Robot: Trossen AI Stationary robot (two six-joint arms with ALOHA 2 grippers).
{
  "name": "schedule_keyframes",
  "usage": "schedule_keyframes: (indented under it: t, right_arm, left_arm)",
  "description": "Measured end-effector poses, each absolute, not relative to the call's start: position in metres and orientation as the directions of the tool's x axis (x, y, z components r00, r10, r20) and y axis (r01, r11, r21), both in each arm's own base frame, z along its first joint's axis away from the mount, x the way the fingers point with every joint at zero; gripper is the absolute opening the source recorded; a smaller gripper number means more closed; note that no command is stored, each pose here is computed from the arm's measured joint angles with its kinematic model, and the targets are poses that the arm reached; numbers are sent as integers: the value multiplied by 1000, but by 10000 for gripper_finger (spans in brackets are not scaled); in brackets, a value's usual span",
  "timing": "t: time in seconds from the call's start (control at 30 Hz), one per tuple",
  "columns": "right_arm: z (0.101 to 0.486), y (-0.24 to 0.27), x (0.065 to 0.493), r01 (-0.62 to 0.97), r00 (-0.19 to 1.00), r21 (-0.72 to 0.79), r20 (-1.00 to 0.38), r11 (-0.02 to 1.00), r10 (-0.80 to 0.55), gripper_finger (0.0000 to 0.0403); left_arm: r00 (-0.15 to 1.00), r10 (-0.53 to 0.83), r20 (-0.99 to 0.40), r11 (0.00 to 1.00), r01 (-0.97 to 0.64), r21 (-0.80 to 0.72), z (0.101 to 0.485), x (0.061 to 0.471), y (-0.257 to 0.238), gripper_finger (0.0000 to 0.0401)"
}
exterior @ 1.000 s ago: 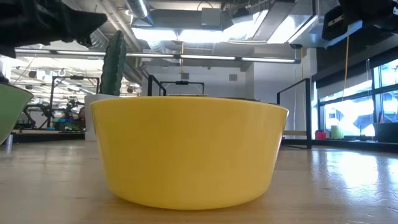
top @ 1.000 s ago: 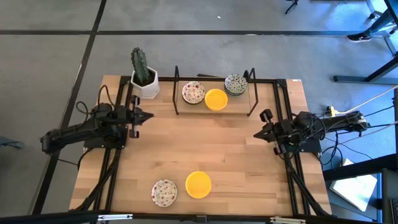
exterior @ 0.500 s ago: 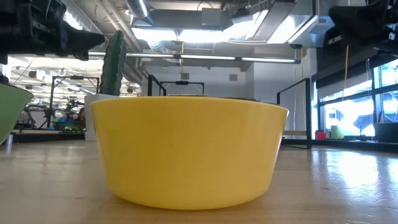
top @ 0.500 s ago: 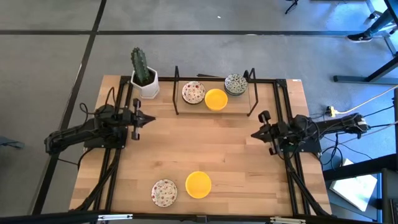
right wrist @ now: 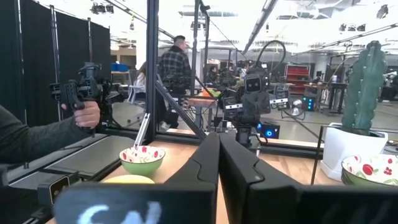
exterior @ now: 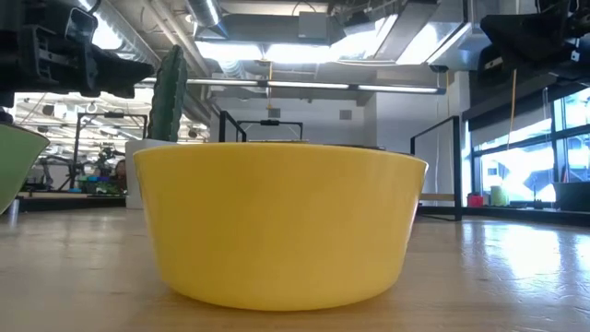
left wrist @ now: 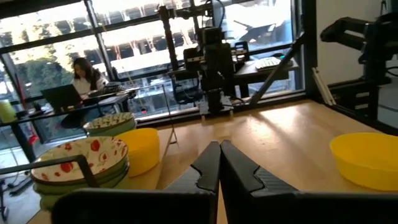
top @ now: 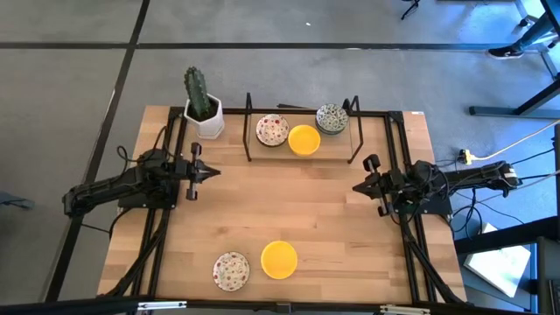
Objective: Pick & Place Mini bowls
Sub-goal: Stack the yellow bowl on top of the yellow bowl on the shelf
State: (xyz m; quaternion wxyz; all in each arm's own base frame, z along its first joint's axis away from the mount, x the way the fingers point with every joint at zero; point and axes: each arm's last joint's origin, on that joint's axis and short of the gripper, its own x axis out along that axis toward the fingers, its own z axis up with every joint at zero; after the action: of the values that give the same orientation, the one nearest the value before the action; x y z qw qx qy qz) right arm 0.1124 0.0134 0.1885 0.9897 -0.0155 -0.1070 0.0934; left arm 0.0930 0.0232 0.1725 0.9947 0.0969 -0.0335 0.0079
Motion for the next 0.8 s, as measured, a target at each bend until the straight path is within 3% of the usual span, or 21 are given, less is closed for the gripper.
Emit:
schedule_keyframes:
  t: [0.43,0.8]
  right_arm:
    - [189,13,113,-155,963,-97,209,983,172,11]
    - [192,15,123,-70,987,-24,145,997,73,3]
  left_arm:
    - [998,8,69,981,-21,192,173,93,23,1]
    - [998,9,57,974,-21,226,172,94,23,3]
